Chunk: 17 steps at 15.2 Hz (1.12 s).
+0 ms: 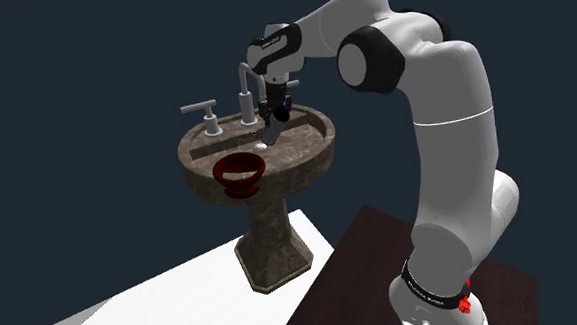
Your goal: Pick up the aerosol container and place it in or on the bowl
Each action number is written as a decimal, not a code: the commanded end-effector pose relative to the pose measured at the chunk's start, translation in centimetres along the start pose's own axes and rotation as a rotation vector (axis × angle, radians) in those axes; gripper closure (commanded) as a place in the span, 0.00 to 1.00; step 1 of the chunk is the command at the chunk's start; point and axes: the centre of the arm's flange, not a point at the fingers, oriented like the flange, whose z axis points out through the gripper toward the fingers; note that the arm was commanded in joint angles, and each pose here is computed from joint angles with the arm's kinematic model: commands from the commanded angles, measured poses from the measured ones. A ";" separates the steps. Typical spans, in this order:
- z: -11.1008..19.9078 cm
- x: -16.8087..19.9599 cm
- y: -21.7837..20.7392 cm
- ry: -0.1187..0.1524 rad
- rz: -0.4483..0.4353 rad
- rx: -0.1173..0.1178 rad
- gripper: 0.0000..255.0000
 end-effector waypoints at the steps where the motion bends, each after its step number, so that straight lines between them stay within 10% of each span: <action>1: -1.1 0.1 -0.2 0.000 0.000 0.000 1.00; 17: -1.7 -4.4 -16.8 0.000 0.000 0.000 1.00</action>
